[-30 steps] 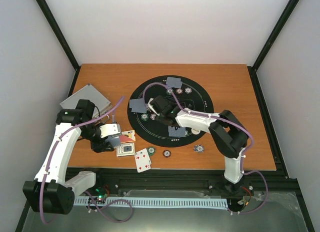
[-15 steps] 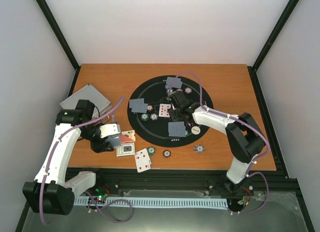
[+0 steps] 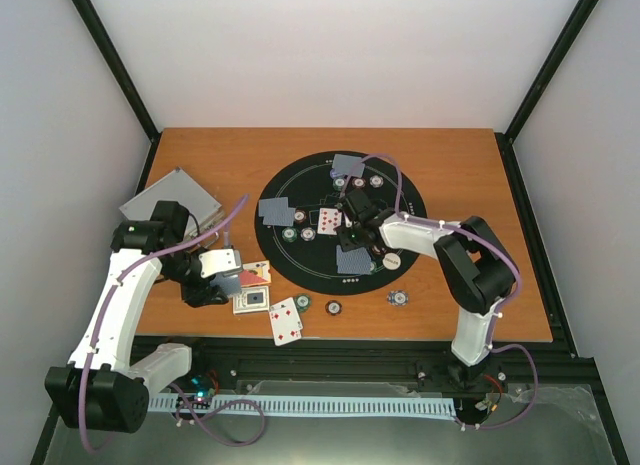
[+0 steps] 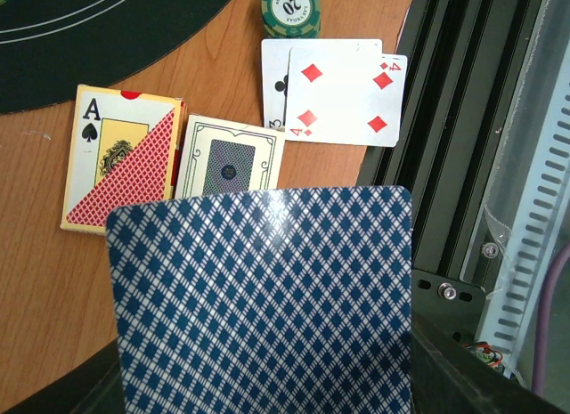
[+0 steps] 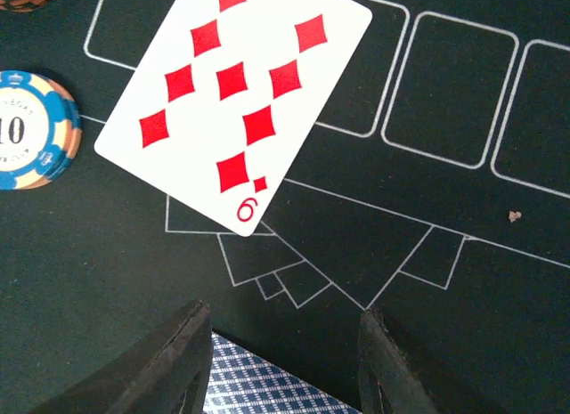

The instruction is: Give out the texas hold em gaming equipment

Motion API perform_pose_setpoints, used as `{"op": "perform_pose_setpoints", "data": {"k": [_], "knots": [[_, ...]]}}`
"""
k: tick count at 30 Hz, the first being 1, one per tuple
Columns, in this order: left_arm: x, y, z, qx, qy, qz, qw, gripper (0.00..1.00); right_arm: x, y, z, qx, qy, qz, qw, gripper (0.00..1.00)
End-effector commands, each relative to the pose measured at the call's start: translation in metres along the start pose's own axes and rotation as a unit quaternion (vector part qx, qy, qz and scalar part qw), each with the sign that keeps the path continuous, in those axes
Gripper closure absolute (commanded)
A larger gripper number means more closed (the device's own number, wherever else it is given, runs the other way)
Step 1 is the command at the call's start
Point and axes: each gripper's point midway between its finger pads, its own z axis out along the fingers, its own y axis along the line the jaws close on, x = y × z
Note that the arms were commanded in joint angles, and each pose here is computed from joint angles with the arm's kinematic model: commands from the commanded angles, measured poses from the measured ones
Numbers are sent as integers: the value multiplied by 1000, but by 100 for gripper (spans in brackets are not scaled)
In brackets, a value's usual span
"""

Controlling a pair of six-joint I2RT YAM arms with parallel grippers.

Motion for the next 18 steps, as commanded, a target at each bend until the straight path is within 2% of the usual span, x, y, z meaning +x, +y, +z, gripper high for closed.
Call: {"op": "perform_pose_setpoints", "data": {"k": [1,18], "knots": [[-6,-2,-2,0,-16,1,1000,99,6,-1,10,-14,7,28,999,55],[-6,-4,-6,-6,-17,7,1000,99,40,2,-8,-44,26,48,998,61]]}}
